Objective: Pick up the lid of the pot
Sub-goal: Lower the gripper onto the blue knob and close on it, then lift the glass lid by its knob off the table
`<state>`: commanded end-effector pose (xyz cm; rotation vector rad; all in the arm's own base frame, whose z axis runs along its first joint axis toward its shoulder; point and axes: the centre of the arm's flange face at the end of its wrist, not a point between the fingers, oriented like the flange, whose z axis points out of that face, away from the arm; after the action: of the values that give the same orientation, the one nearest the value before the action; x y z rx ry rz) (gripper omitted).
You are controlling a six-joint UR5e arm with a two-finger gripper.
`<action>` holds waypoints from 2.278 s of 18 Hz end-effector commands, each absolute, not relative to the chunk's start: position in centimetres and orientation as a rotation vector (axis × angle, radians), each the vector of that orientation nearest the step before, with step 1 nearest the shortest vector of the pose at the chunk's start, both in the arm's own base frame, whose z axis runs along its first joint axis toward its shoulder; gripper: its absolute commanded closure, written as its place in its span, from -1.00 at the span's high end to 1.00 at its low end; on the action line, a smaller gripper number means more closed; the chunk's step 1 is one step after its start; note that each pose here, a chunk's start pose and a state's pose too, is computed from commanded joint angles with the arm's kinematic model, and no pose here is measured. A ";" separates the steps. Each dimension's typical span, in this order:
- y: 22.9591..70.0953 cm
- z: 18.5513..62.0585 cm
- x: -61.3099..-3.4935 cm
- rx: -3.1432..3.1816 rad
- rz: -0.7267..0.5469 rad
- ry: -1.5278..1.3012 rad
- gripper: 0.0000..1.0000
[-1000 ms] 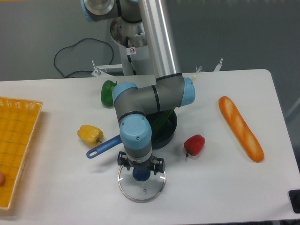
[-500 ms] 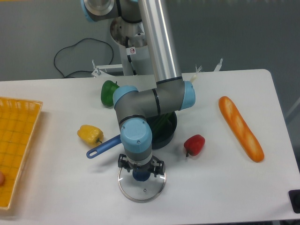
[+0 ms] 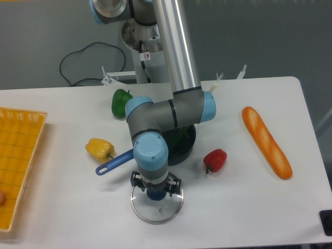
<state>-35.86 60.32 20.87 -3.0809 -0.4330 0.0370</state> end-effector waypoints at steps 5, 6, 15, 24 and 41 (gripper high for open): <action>60.6 20.5 -36.0 -3.082 0.036 -0.433 0.83; 60.7 20.5 -35.9 -3.082 0.034 -0.431 0.83; 60.7 20.7 -35.8 -3.080 0.030 -0.430 0.40; 60.5 21.2 -35.8 -3.077 0.032 -0.430 0.14; 59.3 26.1 -38.9 -3.051 0.065 -0.424 0.09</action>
<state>-38.94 59.33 26.14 -3.0513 -0.4238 0.0651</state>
